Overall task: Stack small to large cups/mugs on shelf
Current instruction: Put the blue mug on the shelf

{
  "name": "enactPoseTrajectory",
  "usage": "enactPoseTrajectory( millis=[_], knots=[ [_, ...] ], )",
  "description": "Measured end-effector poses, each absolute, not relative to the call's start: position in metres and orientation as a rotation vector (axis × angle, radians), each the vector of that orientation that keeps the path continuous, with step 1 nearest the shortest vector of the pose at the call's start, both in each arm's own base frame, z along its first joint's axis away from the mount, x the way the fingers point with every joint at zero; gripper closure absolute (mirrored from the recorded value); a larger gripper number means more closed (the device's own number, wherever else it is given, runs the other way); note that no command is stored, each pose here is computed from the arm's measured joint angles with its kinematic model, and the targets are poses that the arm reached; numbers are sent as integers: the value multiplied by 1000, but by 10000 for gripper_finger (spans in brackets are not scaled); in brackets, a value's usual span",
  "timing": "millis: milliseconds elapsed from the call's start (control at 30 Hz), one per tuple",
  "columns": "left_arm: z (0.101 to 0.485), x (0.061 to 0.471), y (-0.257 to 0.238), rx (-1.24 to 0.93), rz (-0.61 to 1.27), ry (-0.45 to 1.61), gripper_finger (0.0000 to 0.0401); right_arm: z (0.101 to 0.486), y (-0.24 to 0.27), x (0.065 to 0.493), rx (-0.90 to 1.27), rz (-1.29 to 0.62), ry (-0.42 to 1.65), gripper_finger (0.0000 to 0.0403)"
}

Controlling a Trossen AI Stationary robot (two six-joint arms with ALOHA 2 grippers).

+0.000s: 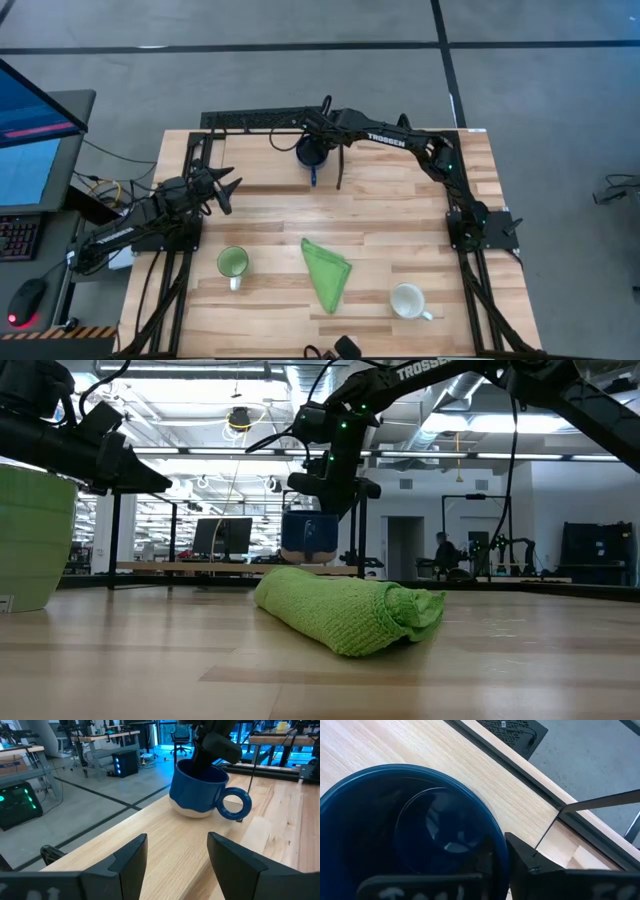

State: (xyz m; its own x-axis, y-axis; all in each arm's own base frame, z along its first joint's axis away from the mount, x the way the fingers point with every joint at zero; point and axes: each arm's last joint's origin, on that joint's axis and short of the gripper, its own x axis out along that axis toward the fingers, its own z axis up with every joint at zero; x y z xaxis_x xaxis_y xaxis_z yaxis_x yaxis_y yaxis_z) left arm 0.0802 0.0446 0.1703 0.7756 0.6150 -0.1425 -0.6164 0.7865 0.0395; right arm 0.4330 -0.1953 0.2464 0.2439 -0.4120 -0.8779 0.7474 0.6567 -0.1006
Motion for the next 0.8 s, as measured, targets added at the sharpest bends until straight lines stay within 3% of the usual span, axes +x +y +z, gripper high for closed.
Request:
enactPoseTrajectory(
  millis=[800],
  knots=[
    [170,80,45,-11,667,150,202,247,-194,434,374,-815,1050,347]
  ],
)
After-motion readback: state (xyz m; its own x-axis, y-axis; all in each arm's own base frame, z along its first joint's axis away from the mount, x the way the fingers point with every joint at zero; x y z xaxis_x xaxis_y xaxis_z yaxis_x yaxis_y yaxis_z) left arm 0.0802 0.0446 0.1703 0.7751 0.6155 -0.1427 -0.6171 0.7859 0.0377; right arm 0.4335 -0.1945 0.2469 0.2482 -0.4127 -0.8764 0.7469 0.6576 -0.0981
